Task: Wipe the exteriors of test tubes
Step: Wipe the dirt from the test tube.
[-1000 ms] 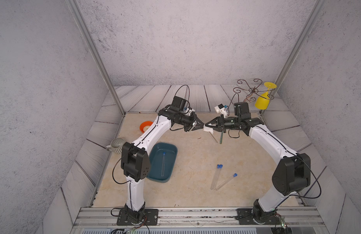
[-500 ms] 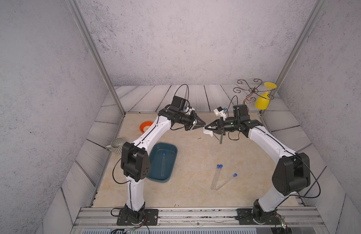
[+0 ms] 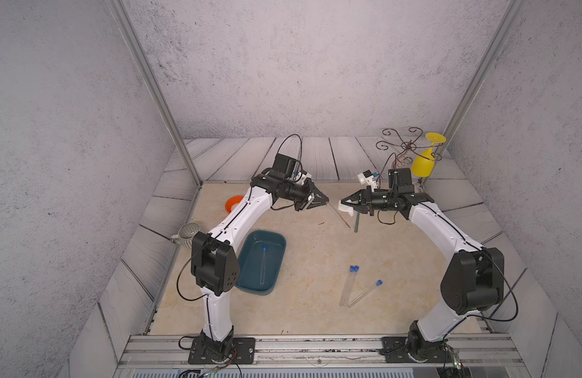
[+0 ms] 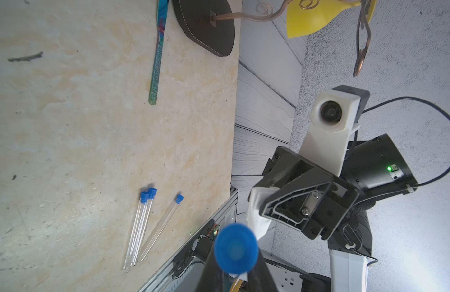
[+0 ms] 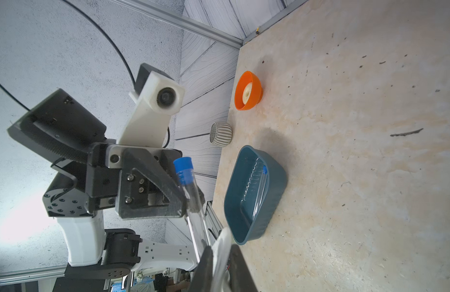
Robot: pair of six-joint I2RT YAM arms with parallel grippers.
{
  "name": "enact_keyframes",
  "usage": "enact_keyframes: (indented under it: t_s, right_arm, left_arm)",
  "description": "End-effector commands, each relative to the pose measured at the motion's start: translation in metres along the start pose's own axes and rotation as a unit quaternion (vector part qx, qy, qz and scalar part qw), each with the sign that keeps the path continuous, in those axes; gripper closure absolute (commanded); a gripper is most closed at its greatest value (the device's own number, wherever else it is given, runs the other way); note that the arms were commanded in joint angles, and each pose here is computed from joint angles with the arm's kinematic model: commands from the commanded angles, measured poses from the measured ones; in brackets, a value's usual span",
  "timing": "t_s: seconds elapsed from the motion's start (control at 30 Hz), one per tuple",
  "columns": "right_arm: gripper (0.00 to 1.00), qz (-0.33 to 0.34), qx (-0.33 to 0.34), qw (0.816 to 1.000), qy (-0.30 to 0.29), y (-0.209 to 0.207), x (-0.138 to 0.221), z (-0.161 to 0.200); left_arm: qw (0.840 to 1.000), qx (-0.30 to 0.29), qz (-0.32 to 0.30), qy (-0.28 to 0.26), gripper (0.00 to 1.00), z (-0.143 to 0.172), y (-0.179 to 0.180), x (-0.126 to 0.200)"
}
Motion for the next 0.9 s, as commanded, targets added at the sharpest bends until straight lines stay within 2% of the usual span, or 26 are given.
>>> enact_keyframes:
  t_s: [0.0,0.27,0.87]
  right_arm:
    - [0.85,0.000,-0.006,1.000,0.005,-0.005,-0.008,-0.003]
    - [0.85,0.005,-0.013,0.999,0.038,-0.005,-0.032,0.009]
    - [0.85,-0.009,-0.039,0.997,0.068,0.003,-0.024,0.029]
  left_arm:
    - [1.000,-0.019,0.017,-0.003,1.00,0.005,-0.012,0.011]
    - [0.999,-0.019,0.025,-0.012,1.00,-0.001,-0.015,0.010]
    - [0.999,-0.031,-0.013,-0.013,1.00,-0.008,-0.002,0.011]
Point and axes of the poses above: each gripper's point midway between its finger pads, its own x axis back along the fingers, its own y axis along the line the jaws close on, z = x × y, the point moved 7 cm from there along x, back along the fingers, and after that the axes turned 3 degrees about x, right-handed, at the moved point
